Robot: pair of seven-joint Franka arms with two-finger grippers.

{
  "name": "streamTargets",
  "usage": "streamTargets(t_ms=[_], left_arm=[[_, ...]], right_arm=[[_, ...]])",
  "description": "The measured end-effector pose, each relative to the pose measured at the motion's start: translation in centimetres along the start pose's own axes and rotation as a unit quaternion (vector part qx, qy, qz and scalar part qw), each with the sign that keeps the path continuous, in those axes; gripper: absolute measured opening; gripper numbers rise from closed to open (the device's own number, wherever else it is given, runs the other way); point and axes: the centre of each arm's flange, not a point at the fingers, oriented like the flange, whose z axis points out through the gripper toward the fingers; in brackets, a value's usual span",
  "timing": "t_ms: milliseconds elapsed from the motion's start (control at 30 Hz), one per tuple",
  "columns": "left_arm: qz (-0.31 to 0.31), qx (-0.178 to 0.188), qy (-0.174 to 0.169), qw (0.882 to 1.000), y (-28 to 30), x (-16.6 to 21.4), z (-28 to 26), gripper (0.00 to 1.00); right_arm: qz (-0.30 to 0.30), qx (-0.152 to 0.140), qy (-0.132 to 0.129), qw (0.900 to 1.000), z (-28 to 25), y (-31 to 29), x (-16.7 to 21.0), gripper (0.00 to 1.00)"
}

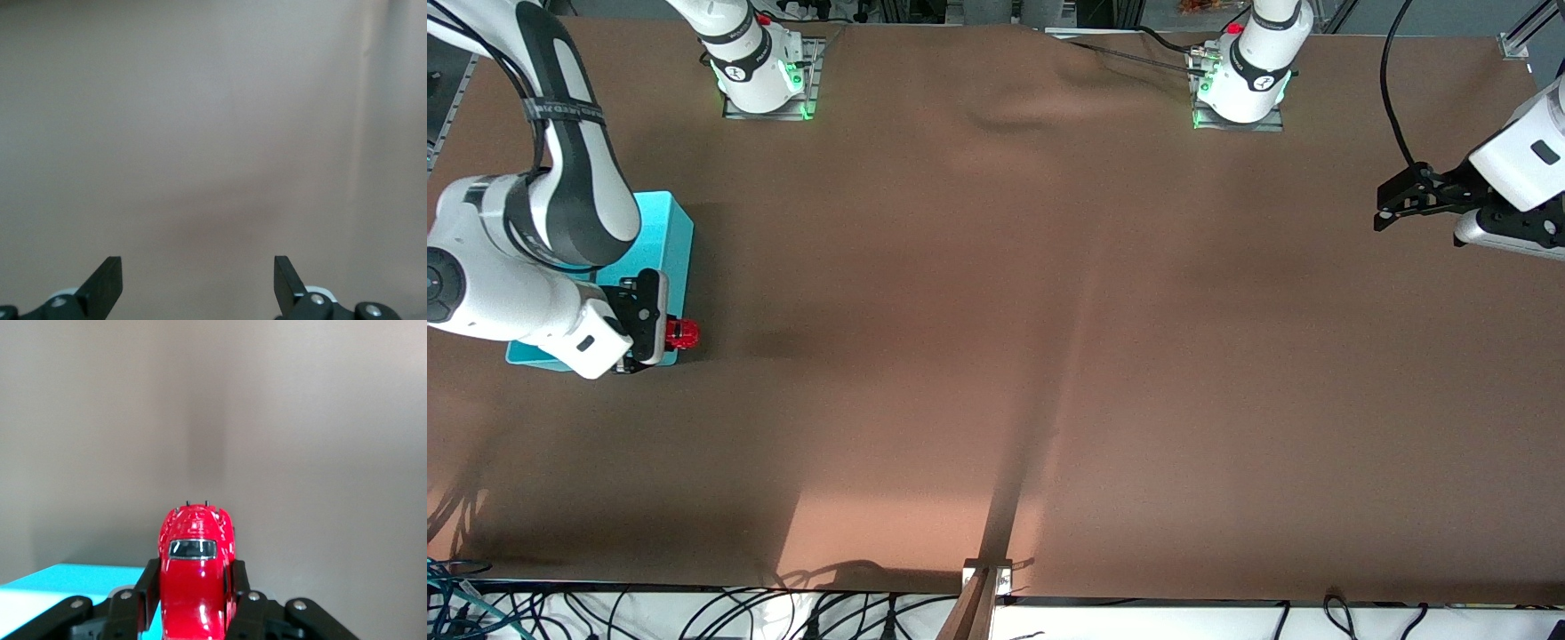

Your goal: Wind red beetle toy and store in blue box

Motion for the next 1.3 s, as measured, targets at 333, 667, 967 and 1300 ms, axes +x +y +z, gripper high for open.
streamTargets(t_ms=[333,667,967,1300], left_arm=[[0.005,0.0,0.002,1.0,0.6,0.1,-0.2,1.0],[0.0,0.001,0.008,1.0,0.2,0.1,-0.8,1.0],[-0.001,0.001,0.009,1.0,0.1,0.0,-0.9,1.0],[-0.001,0.001,0.009,1.0,0.1,0.0,-0.9,1.0]], right_arm=[[0.037,0.027,-0.009,0.999,-4.7,-5.4,-3.7,0.47],[0.056,0.032,-0.003,0.998,-1.4,-10.3,-8.8,0.47],[0.034,0.004,0.008,0.999,6.3,-13.1,-13.3,0.47],[-0.005,-0.015,0.01,1.0,13.7,-14.9,-16.9,0.47]])
